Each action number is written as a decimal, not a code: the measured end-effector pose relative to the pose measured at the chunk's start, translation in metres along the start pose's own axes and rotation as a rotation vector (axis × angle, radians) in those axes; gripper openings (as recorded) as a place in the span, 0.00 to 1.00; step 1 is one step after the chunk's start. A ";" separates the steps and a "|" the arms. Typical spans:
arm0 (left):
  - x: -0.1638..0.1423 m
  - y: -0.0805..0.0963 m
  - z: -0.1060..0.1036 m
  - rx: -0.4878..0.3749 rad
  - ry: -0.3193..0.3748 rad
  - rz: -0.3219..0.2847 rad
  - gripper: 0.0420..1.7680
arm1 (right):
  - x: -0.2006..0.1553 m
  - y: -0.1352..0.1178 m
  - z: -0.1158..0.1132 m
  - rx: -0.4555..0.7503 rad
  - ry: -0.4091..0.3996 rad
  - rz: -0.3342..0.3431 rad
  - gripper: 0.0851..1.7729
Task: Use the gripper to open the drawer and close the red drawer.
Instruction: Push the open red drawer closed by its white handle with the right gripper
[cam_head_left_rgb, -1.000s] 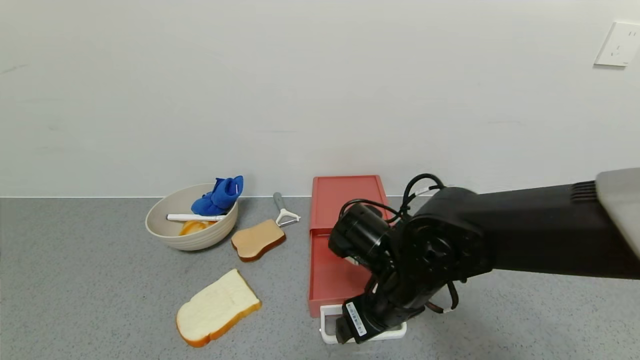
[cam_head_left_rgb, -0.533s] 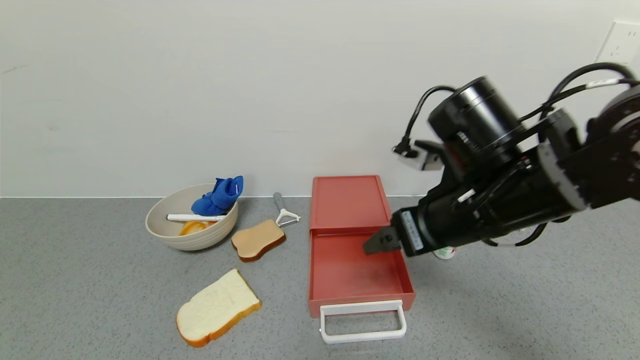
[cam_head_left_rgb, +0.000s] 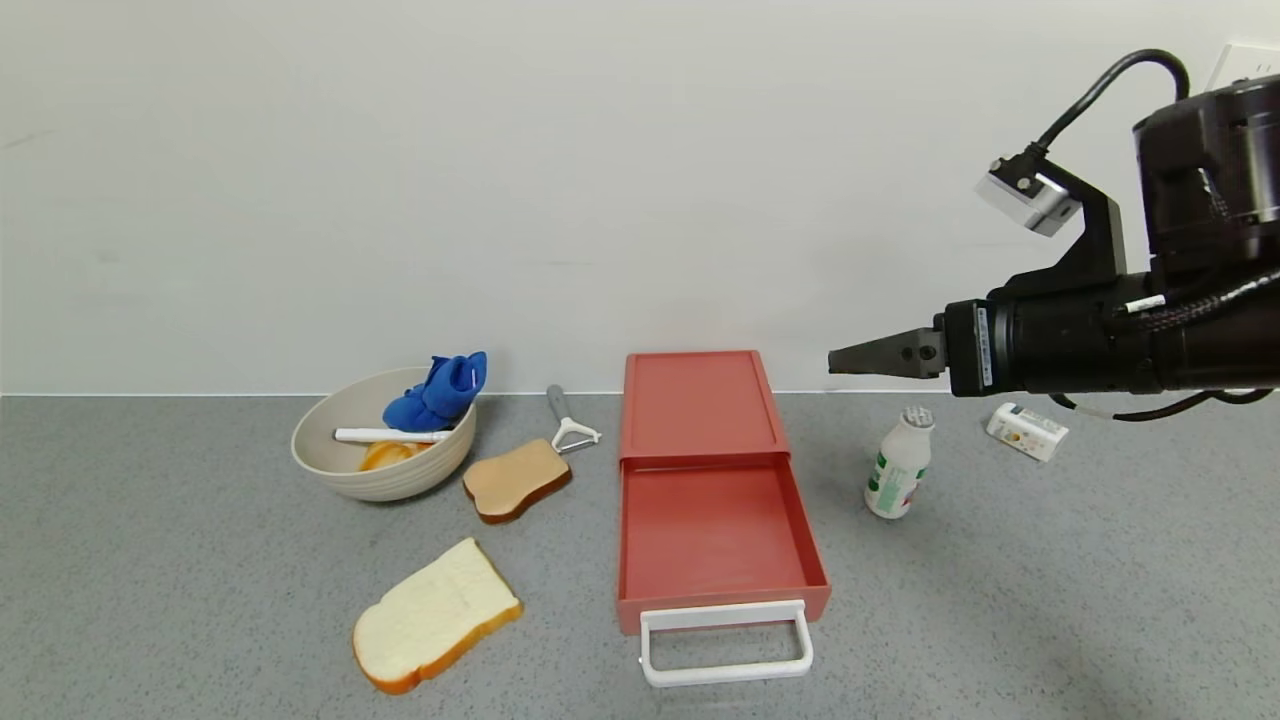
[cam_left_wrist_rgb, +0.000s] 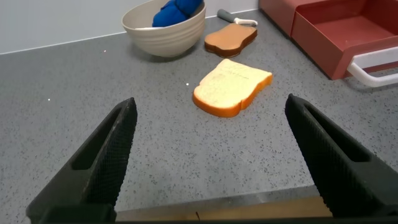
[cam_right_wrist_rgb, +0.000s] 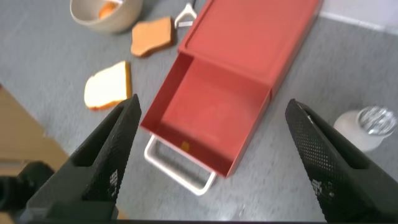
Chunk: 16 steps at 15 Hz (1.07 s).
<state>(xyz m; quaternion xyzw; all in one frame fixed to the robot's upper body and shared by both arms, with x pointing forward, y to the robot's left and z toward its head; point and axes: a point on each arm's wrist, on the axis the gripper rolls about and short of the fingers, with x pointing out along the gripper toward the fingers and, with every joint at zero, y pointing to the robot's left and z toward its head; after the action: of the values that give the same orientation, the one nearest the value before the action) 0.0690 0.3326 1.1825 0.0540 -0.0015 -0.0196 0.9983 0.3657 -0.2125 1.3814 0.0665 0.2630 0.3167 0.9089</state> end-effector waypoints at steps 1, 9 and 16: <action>0.000 0.000 0.000 0.000 0.000 0.000 0.97 | 0.001 -0.006 -0.003 -0.010 -0.047 0.003 0.96; 0.000 0.000 0.000 0.000 0.000 0.000 0.97 | 0.005 -0.025 -0.023 -0.009 -0.122 -0.016 0.96; 0.000 0.000 0.000 0.000 0.000 0.000 0.97 | 0.003 -0.018 -0.034 0.032 0.029 -0.066 0.96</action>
<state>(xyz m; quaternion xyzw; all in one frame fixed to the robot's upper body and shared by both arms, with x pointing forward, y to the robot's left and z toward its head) 0.0690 0.3326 1.1825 0.0540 -0.0015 -0.0198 0.9983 0.3600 -0.2263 1.3456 0.0679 0.2831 0.2831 0.9138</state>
